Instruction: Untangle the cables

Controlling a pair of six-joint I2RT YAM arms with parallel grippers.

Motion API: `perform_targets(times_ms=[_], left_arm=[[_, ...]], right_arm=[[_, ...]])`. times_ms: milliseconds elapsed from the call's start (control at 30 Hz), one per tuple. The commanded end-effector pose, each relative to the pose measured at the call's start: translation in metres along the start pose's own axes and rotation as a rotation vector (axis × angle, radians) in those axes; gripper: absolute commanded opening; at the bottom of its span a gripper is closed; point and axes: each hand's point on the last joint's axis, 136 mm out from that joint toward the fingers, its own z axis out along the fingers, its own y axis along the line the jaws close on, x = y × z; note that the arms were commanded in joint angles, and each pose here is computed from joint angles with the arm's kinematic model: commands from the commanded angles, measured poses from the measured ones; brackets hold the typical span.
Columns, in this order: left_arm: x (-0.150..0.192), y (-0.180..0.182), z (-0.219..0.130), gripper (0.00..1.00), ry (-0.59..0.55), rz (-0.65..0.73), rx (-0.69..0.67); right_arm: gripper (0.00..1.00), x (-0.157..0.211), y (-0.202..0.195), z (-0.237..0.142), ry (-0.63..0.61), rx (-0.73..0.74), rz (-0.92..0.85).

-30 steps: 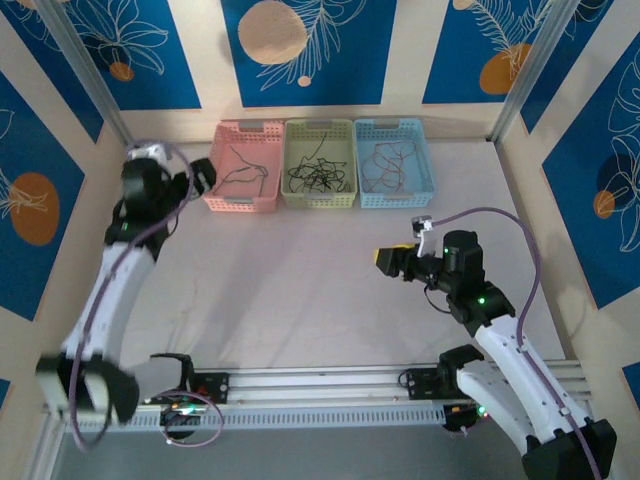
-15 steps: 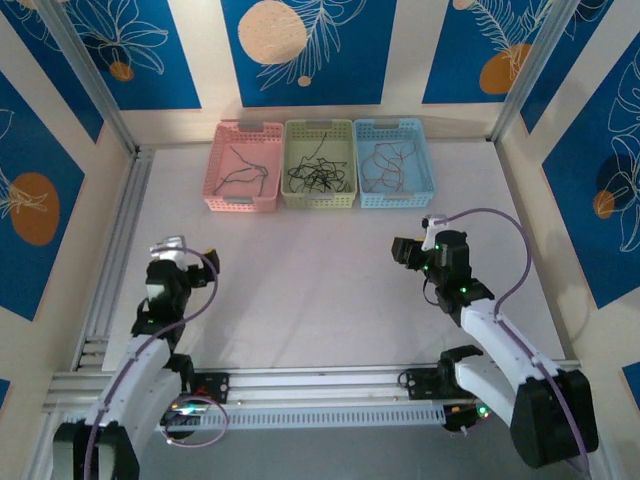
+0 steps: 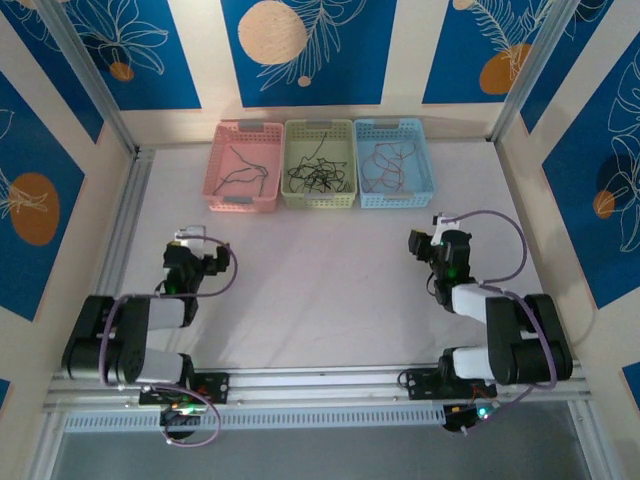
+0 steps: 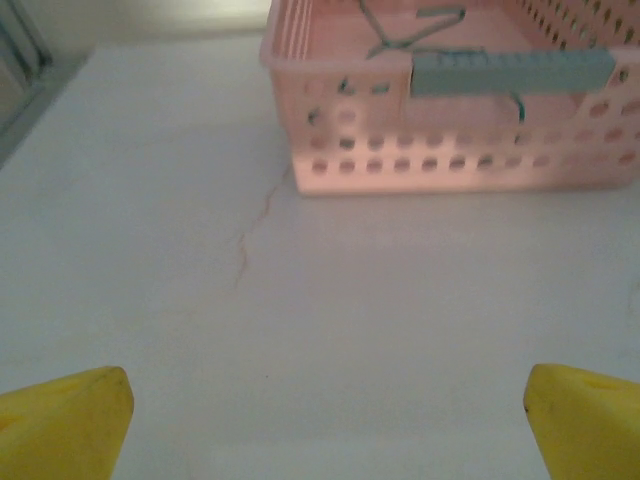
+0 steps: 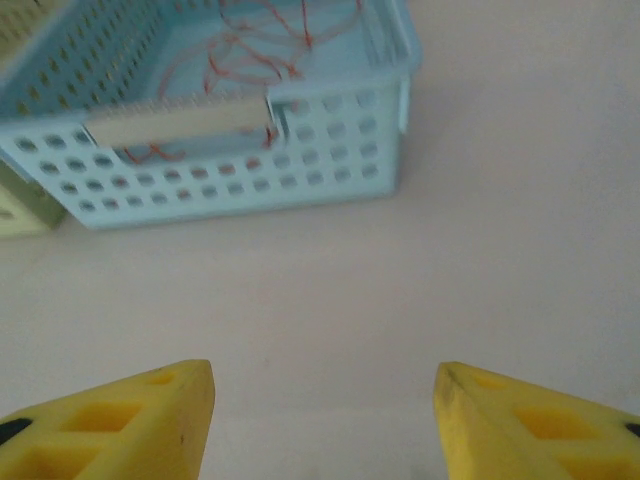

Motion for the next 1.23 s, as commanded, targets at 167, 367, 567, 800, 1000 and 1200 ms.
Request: perform_targets(times_ms=[167, 367, 567, 800, 1000, 1200], left_arm=[[-0.025, -0.005, 0.034, 1.0, 0.009, 0.039, 0.018], [-0.023, -0.004, 0.032, 1.0, -0.004, 0.036, 0.016], [-0.024, -0.004, 0.031, 1.0, -0.013, 0.039, 0.016], [-0.024, -0.004, 0.031, 1.0, -0.01, 0.039, 0.016], [-0.023, -0.004, 0.032, 1.0, -0.008, 0.04, 0.017], [-0.024, -0.004, 0.032, 1.0, -0.009, 0.04, 0.017]], right_arm=[[0.64, -0.017, -0.001, 0.026, -0.011, -0.02, -0.022], [0.99, -0.018, 0.003, 0.026, -0.031, -0.026, -0.042], [0.99, -0.02, 0.003, 0.025, -0.039, -0.028, -0.043], [0.99, -0.02, 0.003, 0.025, -0.038, -0.028, -0.043], [0.99, -0.017, 0.018, 0.028, 0.005, -0.157, -0.052], [0.99, -0.017, 0.018, 0.025, -0.006, -0.155, -0.059]])
